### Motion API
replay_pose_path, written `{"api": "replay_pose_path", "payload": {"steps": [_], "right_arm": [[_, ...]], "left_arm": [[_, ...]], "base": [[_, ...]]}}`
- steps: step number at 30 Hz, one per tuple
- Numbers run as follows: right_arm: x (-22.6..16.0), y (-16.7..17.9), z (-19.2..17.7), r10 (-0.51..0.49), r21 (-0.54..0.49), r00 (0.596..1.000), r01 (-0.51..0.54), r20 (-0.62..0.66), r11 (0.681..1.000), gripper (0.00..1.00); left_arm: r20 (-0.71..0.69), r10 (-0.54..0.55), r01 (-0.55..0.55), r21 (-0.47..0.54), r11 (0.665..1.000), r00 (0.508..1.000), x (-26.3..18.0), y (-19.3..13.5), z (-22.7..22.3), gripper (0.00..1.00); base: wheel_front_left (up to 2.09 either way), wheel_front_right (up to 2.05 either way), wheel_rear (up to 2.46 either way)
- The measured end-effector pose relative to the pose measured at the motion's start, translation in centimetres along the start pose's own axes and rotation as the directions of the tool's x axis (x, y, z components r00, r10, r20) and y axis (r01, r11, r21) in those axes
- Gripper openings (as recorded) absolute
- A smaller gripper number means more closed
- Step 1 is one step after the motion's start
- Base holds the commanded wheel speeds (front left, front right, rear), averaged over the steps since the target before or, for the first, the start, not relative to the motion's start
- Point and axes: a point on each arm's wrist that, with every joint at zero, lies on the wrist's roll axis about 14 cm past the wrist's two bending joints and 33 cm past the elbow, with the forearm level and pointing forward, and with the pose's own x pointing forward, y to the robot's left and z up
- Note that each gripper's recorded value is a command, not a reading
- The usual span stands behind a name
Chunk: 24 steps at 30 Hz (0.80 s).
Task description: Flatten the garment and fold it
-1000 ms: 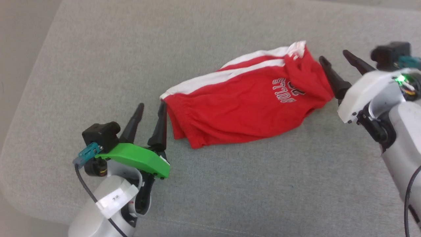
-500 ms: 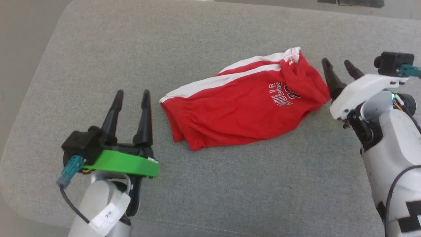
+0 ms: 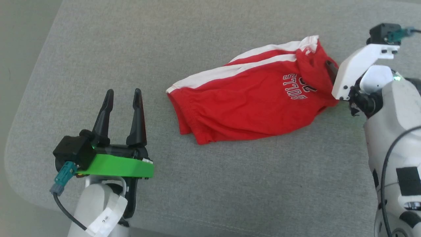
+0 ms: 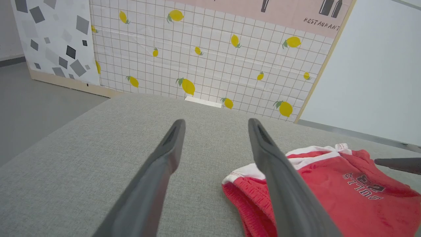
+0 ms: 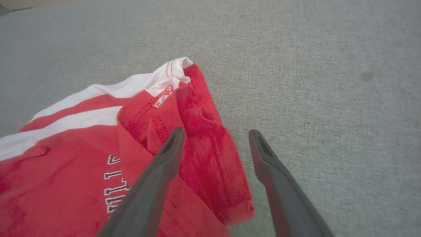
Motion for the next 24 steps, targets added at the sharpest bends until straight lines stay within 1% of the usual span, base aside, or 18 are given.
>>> {"api": "replay_pose_path", "payload": {"steps": [4, 7, 13, 14, 15, 16, 17, 18, 21, 24], "right_arm": [[1.1, 0.0, -1.4, -0.024, -0.052, 0.994, 0.018, -0.105, 0.998, 1.00], [1.8, 0.1, -2.5, -0.032, -0.065, 0.985, 0.022, -0.168, 0.998, 1.00], [2.5, 0.9, -2.8, -0.025, -0.088, 0.970, 0.003, -0.243, 0.996, 1.00], [2.5, 1.2, -2.9, -0.019, -0.092, 0.967, -0.005, -0.254, 0.996, 0.84], [2.5, 1.5, -3.0, -0.009, -0.089, 0.964, -0.015, -0.266, 0.996, 0.45], [2.5, 1.7, -3.1, 0.000, -0.087, 0.962, -0.025, -0.272, 0.996, 0.28], [2.5, 1.9, -3.1, 0.009, -0.084, 0.961, -0.033, -0.275, 0.996, 0.07], [2.5, 2.1, -3.1, 0.019, -0.079, 0.961, -0.042, -0.275, 0.996, 0.00], [2.4, 3.2, -3.2, 0.053, -0.064, 0.960, -0.073, -0.275, 0.995, 0.00], [2.2, 3.6, -3.2, 0.065, -0.062, 0.962, -0.085, -0.265, 0.994, 0.00]], "left_arm": [[-0.014, 0.012, -0.012, -0.003, 1.000, 1.000, 0.0, 0.4, -0.6, 1.00], [-0.027, 0.023, -0.023, -0.002, 1.000, 0.999, 0.0, 0.8, -1.1, 1.00], [-0.038, 0.035, -0.035, 0.004, 0.999, 0.999, -0.1, 1.2, -1.5, 1.00], [-0.038, 0.035, -0.035, 0.004, 0.999, 0.999, -0.1, 1.3, -1.5, 1.00], [-0.038, 0.034, -0.034, 0.004, 0.999, 0.999, -0.1, 1.2, -1.5, 1.00], [-0.038, 0.034, -0.034, 0.004, 0.999, 0.999, -0.1, 1.2, -1.5, 1.00], [-0.038, 0.034, -0.034, 0.004, 0.999, 0.999, -0.1, 1.2, -1.5, 1.00], [-0.037, 0.034, -0.034, 0.004, 0.999, 0.999, 0.0, 1.2, -1.4, 1.00], [-0.034, 0.032, -0.032, 0.003, 0.999, 0.999, 0.0, 1.2, -1.4, 1.00], [-0.031, 0.030, -0.030, 0.002, 1.000, 0.999, 0.0, 1.1, -1.3, 1.00]], "base": [[0.00, 0.00, 0.00], [0.00, 0.00, 0.00], [0.00, 0.00, 0.00], [0.00, 0.00, 0.00], [0.00, 0.00, 0.00], [0.00, 0.00, 0.00], [0.00, 0.00, 0.00], [0.00, 0.00, 0.00], [0.00, 0.00, 0.00], [0.00, 0.00, 0.00]]}}
